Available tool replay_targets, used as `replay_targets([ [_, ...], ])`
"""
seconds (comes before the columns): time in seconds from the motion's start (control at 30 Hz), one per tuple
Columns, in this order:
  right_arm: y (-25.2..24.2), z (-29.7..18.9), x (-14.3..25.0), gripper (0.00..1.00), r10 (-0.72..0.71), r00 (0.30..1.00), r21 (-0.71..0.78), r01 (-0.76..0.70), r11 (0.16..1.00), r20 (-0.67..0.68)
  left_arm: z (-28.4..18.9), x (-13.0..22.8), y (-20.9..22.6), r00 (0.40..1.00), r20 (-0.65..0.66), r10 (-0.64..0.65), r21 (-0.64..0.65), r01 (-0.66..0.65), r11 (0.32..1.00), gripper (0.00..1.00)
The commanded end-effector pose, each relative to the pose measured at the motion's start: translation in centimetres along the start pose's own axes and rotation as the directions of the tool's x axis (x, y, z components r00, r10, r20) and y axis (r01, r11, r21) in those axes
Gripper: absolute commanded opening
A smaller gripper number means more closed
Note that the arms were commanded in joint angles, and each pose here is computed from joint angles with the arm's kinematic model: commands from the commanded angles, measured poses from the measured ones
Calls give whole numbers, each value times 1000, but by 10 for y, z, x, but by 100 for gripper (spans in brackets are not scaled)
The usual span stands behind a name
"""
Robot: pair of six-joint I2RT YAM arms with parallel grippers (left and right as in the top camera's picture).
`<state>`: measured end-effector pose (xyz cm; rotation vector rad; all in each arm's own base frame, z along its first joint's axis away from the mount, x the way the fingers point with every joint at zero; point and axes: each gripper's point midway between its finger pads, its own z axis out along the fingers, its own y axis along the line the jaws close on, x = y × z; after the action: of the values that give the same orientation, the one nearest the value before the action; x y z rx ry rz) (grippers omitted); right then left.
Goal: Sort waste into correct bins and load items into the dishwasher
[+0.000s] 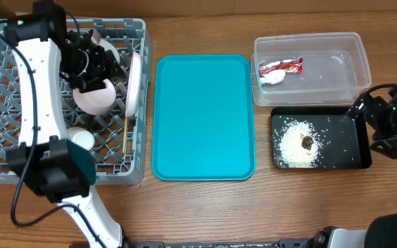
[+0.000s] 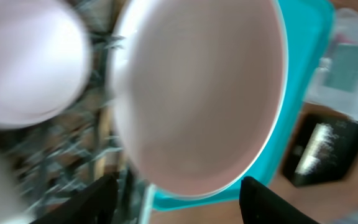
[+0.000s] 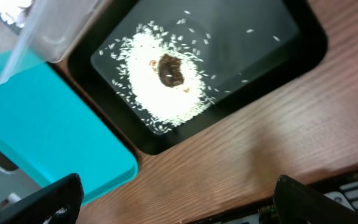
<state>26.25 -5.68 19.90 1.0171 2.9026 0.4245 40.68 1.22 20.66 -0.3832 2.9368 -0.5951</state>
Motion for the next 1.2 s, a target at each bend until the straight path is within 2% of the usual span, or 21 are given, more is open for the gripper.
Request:
replay_targets([
  [0.0, 27, -3, 4, 100, -118, 993, -69, 119, 991, 21, -34, 12, 17, 997, 81, -10, -195, 26, 980, 66],
  [0.13, 61, 3, 1, 100, -246, 966, -88, 253, 964, 83, -41, 30, 19, 998, 49, -24, -269, 37, 962, 67],
  [0.17, 73, 4, -2, 100, -281, 953, -96, 292, 952, 113, -40, 31, 17, 999, 44, -16, -270, 27, 962, 95],
  [0.2, 87, 5, -6, 100, -322, 935, -106, 339, 935, 152, -38, 32, 15, 999, 38, -11, -270, 21, 963, 100],
  [0.33, 127, 6, -22, 100, -440, 846, -47, 474, 879, 302, -28, 38, 7, 1000, 2, 7, -270, -6, 963, 100],
  [0.43, 136, 11, -24, 100, -490, 807, 40, 506, 861, 330, -18, 47, 4, 999, -40, 13, -274, -24, 962, 100],
  [0.57, 133, 16, -15, 100, -509, 808, 66, 514, 855, 296, -5, 67, 5, 994, -110, 15, -286, -46, 957, 100],
  [0.9, 117, 16, 0, 100, -497, 834, 78, 494, 866, 240, 7, 154, 39, 961, -272, -47, -378, -62, 924, 100],
  [1.03, 107, 13, 12, 100, -497, 830, 75, 496, 865, 253, 5, 180, 45, 970, -240, -31, -373, -62, 926, 100],
  [1.17, 96, 8, 26, 100, -498, 808, 62, 506, 860, 316, -3, 190, 44, 995, -95, 34, -348, -65, 935, 100],
])
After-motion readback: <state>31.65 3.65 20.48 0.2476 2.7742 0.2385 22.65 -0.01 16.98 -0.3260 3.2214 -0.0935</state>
